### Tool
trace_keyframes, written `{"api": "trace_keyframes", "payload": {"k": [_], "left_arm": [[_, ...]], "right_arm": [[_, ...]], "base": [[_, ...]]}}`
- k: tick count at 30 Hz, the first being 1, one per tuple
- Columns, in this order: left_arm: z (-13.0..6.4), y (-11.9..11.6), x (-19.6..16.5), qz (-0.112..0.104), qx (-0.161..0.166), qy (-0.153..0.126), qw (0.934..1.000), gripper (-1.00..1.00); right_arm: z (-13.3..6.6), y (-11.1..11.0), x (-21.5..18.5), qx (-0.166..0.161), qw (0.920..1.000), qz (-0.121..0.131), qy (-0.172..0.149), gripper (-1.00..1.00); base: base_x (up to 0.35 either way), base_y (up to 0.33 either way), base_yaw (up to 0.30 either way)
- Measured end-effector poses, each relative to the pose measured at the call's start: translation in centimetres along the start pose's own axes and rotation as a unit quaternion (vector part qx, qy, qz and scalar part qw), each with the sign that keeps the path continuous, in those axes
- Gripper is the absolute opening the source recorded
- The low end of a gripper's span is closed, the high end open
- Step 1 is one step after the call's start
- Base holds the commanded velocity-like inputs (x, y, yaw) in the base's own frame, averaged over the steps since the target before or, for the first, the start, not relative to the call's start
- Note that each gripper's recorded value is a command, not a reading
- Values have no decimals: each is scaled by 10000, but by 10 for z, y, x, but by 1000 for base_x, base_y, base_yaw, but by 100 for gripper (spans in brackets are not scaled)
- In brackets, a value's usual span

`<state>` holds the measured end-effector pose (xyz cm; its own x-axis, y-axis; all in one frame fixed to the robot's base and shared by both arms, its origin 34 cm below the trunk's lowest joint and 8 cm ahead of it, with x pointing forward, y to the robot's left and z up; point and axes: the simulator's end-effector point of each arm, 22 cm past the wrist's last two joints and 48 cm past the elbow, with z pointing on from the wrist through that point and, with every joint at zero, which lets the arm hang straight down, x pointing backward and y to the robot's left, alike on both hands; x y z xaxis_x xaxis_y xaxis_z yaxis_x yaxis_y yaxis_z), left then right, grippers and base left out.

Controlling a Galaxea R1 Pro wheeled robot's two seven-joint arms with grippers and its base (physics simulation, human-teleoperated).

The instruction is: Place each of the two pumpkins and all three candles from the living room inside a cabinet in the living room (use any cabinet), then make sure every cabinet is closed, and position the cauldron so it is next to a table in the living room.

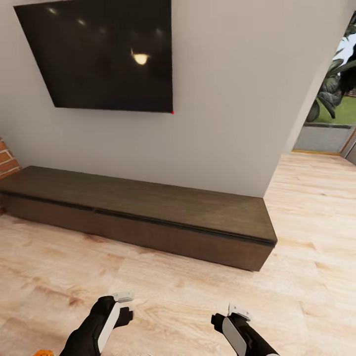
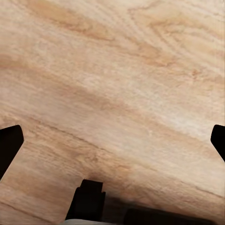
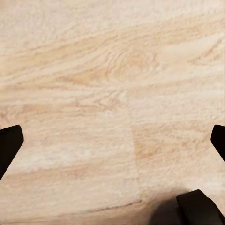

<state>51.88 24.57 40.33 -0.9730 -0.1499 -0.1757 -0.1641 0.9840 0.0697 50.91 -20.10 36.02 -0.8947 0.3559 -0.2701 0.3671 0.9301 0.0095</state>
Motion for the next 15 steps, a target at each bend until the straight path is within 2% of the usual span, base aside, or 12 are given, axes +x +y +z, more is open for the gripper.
{"api": "trace_keyframes", "payload": {"k": [15], "left_arm": [[-26, 3, -7, -29, -9, 49, 10000, 100]], "right_arm": [[-26, 2, -10, 20, 10000, -32, 23, 100]], "base": [[0, 0, 275]]}}
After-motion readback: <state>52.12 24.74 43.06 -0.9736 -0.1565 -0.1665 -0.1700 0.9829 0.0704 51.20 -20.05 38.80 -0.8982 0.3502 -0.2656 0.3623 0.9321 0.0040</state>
